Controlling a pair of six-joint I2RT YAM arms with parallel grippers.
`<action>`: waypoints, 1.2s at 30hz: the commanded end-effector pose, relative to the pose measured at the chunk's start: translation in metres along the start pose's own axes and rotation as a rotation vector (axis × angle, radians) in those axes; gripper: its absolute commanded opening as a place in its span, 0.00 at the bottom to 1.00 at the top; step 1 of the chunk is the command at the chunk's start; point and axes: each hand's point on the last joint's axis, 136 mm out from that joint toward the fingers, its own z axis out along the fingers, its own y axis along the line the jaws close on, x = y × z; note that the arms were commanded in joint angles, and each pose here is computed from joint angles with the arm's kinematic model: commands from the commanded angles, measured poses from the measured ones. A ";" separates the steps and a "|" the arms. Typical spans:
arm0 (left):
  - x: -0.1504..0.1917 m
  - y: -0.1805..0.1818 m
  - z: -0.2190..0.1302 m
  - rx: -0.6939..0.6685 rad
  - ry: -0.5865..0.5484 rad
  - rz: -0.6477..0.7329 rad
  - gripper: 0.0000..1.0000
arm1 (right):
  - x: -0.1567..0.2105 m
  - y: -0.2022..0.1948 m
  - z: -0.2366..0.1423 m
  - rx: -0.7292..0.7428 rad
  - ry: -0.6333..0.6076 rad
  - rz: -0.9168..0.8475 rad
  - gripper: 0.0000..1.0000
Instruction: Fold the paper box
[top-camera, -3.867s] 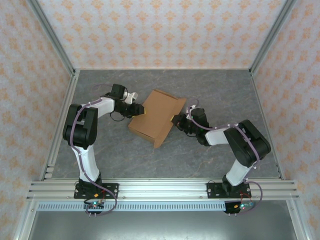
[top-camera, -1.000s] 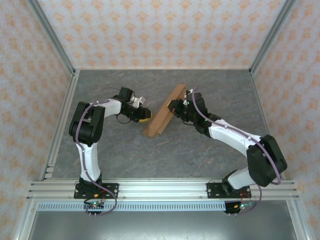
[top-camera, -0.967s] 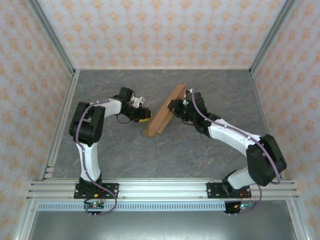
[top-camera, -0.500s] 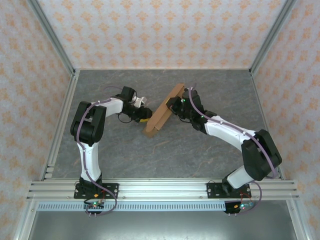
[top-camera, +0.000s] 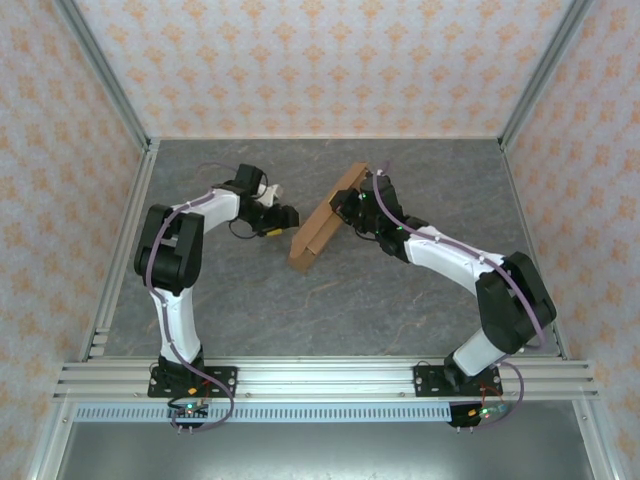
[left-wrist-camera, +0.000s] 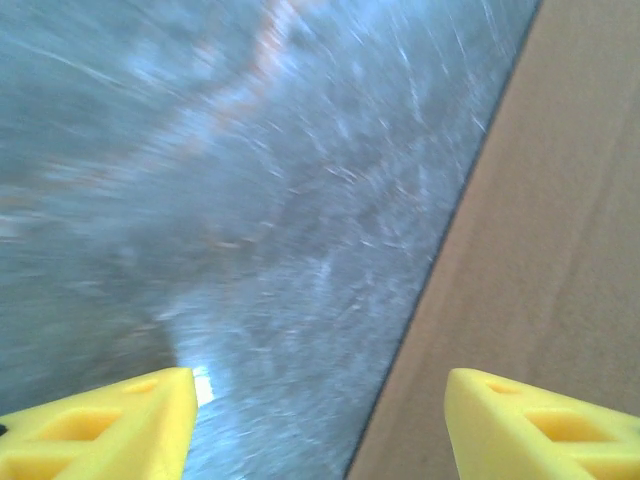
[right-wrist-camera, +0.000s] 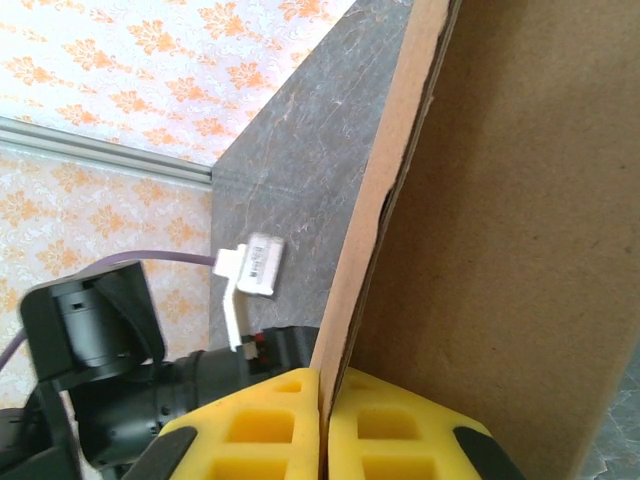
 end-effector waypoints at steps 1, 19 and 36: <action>-0.028 -0.006 -0.062 -0.141 -0.193 0.073 0.68 | 0.003 -0.038 0.008 0.150 -0.004 -0.038 0.07; 0.075 -0.124 -0.139 -0.127 -0.428 0.627 0.90 | 0.003 -0.037 0.019 0.174 0.021 -0.054 0.07; 0.080 -0.128 -0.084 -0.256 -0.288 0.756 0.96 | 0.002 -0.038 0.021 0.174 0.022 -0.052 0.07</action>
